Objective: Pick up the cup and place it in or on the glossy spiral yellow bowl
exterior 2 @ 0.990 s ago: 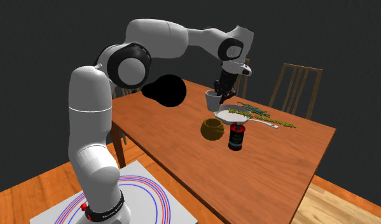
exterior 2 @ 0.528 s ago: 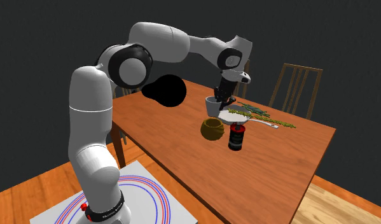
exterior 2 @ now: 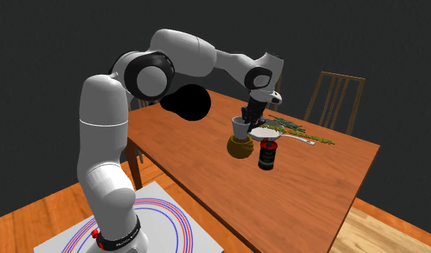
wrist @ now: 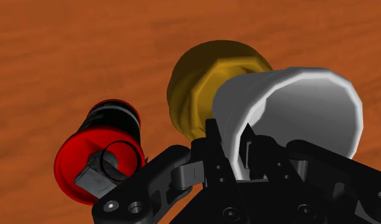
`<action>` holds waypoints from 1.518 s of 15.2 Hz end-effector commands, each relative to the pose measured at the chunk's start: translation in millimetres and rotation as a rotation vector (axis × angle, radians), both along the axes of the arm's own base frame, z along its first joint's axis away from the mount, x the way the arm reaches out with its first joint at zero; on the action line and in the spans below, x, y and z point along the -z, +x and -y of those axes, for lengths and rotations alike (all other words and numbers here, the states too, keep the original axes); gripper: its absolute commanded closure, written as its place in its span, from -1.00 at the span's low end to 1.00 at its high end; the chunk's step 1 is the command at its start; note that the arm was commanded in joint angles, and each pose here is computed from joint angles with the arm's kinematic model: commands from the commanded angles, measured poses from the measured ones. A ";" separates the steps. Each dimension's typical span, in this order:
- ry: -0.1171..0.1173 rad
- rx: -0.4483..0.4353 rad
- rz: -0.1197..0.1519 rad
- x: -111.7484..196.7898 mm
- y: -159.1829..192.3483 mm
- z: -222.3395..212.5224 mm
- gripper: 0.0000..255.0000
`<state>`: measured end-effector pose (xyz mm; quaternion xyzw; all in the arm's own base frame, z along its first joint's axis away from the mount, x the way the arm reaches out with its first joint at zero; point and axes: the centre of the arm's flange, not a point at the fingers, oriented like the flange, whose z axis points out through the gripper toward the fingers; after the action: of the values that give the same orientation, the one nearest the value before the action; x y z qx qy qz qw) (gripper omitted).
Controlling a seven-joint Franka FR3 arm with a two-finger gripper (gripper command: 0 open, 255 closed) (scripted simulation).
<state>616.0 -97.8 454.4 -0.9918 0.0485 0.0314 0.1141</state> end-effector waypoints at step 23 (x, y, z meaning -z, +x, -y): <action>0.000 0.000 0.001 -42.0 1.9 10.8 -1.00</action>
<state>617.9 -108.5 496.0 -0.9918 0.0485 0.0309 0.1141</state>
